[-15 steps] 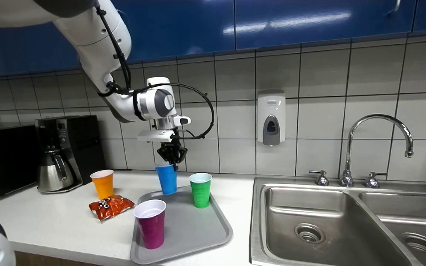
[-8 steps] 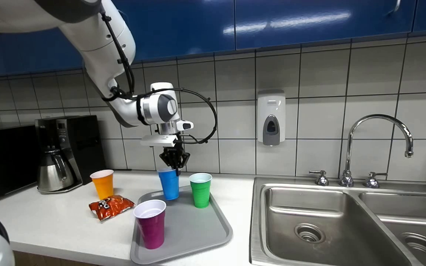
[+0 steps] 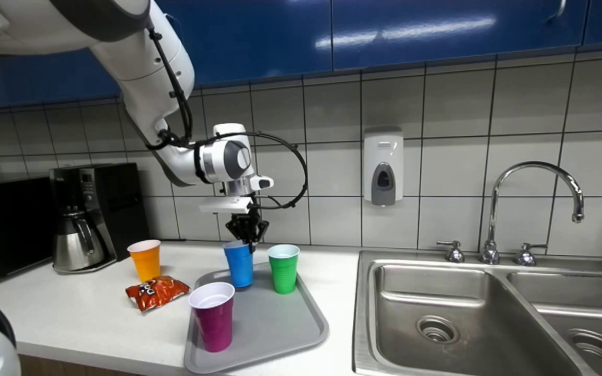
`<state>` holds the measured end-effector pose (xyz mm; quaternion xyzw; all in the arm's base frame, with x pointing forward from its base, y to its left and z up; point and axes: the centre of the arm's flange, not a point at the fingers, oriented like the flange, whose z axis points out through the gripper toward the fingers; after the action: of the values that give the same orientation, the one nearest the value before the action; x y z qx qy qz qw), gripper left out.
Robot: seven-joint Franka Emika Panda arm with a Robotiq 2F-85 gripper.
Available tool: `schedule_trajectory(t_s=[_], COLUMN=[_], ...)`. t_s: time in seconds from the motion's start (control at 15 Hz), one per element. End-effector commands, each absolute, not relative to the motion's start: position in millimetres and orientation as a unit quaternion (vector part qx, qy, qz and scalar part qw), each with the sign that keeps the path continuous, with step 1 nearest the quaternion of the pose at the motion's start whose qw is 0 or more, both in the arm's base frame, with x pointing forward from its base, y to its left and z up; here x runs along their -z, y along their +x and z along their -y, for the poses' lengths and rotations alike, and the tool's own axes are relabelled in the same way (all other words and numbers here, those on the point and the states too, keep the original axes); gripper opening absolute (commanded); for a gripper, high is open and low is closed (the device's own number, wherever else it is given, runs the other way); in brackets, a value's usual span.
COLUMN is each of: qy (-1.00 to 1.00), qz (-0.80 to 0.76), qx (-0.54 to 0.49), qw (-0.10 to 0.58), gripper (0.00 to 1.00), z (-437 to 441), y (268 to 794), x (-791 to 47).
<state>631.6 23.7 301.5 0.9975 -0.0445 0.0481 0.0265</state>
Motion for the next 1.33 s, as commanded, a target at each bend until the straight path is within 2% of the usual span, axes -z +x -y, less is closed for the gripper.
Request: schedule_trajectory(t_s=[0.0,1.27], qy=[0.998,0.998], qz=[0.026,0.007], qx=[-0.055,-0.063], qw=[0.022,0.02], gripper=[0.01,0.01], z=[-28,-48], y=[636,668], x=[-301,-292])
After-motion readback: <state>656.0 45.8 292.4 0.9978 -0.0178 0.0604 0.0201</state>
